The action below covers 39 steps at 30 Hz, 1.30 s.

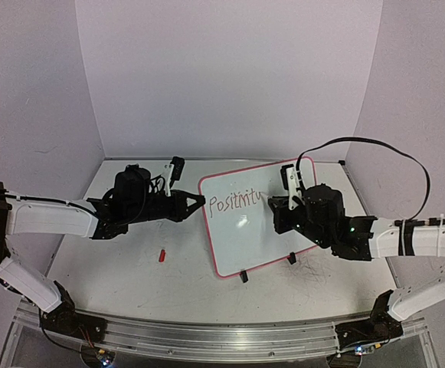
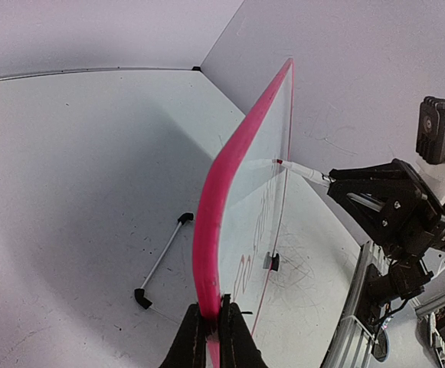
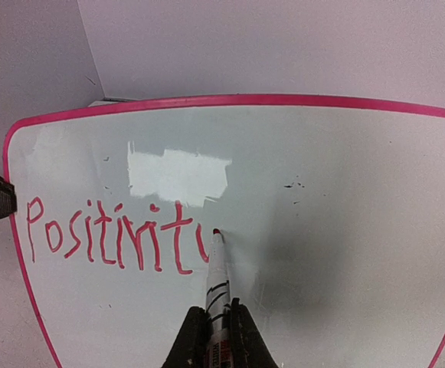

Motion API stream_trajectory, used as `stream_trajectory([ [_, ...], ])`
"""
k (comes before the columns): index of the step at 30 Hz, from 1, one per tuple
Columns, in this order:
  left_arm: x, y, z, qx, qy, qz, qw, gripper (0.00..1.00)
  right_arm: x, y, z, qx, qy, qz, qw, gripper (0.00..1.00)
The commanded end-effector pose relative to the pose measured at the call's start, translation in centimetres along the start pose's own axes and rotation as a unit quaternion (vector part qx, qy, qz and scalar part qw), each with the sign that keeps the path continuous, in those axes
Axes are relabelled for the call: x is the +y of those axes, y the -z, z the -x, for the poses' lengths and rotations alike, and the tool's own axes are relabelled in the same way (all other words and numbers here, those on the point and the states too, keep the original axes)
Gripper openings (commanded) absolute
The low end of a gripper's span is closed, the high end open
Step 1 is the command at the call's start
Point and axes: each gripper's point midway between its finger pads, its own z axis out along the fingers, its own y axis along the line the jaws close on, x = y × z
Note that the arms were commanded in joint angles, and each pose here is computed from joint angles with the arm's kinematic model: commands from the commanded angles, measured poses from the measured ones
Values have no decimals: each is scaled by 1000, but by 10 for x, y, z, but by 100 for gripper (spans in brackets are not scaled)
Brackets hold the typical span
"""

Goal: Write a sentence on the whiteboard

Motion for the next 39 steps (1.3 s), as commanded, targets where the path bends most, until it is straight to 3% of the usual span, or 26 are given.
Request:
stream_trajectory([
  [1, -7, 7, 27, -35, -25, 0, 999, 0, -3, -5, 20, -23, 1, -16, 1000, 0],
  [39, -7, 9, 27, -37, -27, 2, 999, 0, -2, 9, -32, 44, -19, 18, 999, 0],
])
